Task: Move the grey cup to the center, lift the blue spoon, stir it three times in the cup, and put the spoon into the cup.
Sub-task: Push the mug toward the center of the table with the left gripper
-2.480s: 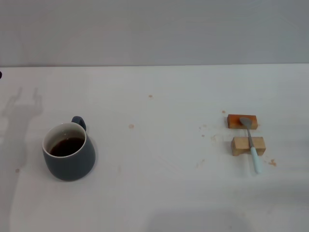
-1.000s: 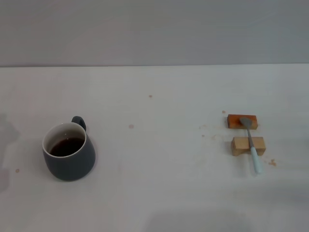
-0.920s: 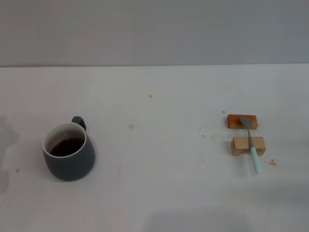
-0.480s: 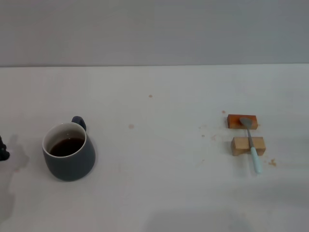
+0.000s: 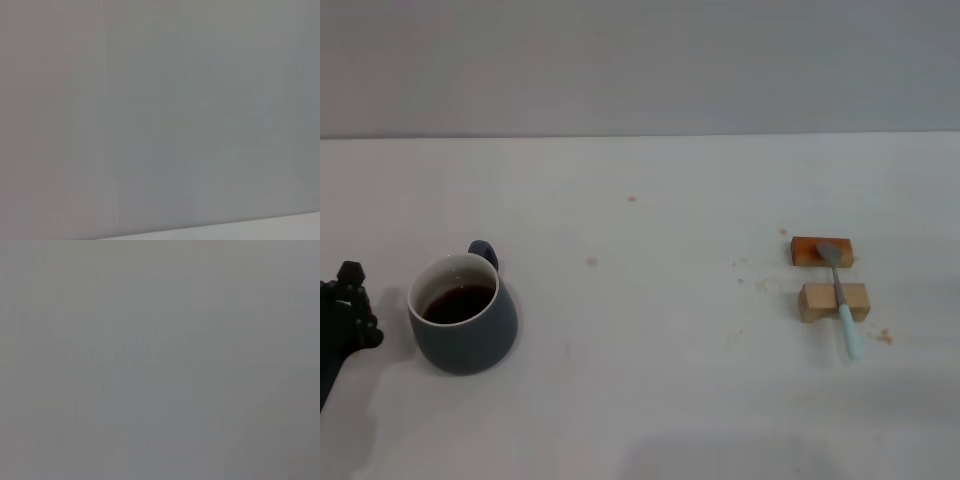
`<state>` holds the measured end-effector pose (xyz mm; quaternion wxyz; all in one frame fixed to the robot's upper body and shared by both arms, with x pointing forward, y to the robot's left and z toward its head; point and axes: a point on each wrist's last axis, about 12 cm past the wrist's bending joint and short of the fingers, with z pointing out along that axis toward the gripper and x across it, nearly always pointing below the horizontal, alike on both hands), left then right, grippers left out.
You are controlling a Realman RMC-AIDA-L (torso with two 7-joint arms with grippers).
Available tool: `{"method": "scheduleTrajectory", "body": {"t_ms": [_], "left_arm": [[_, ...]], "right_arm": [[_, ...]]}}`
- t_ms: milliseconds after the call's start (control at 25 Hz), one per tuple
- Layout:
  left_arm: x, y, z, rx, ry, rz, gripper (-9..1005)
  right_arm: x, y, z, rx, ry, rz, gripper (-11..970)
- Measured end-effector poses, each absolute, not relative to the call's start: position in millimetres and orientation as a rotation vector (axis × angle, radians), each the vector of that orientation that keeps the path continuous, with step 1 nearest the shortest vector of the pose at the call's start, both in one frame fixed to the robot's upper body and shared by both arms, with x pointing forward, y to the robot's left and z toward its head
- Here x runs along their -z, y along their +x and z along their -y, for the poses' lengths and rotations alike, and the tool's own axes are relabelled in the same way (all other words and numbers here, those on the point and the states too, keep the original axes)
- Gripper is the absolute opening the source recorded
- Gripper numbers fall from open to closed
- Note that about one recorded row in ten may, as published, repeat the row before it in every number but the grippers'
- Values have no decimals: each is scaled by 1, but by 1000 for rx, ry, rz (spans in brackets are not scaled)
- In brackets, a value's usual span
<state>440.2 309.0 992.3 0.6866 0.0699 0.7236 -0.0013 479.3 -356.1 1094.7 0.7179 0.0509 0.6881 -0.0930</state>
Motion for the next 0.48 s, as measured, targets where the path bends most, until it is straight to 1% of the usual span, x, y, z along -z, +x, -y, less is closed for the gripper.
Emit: {"method": "scheduleTrajectory", "body": {"t_ms": [400,480], "left_arm": [[-994,443,-300,39,186,-1612,-2],[-997,448,-291,67,201,-1598,-2]], "right_arm": [[-1096,477,357,213,109,-1528,738],[-1097,476,358,215,110,-1526,738]]}}
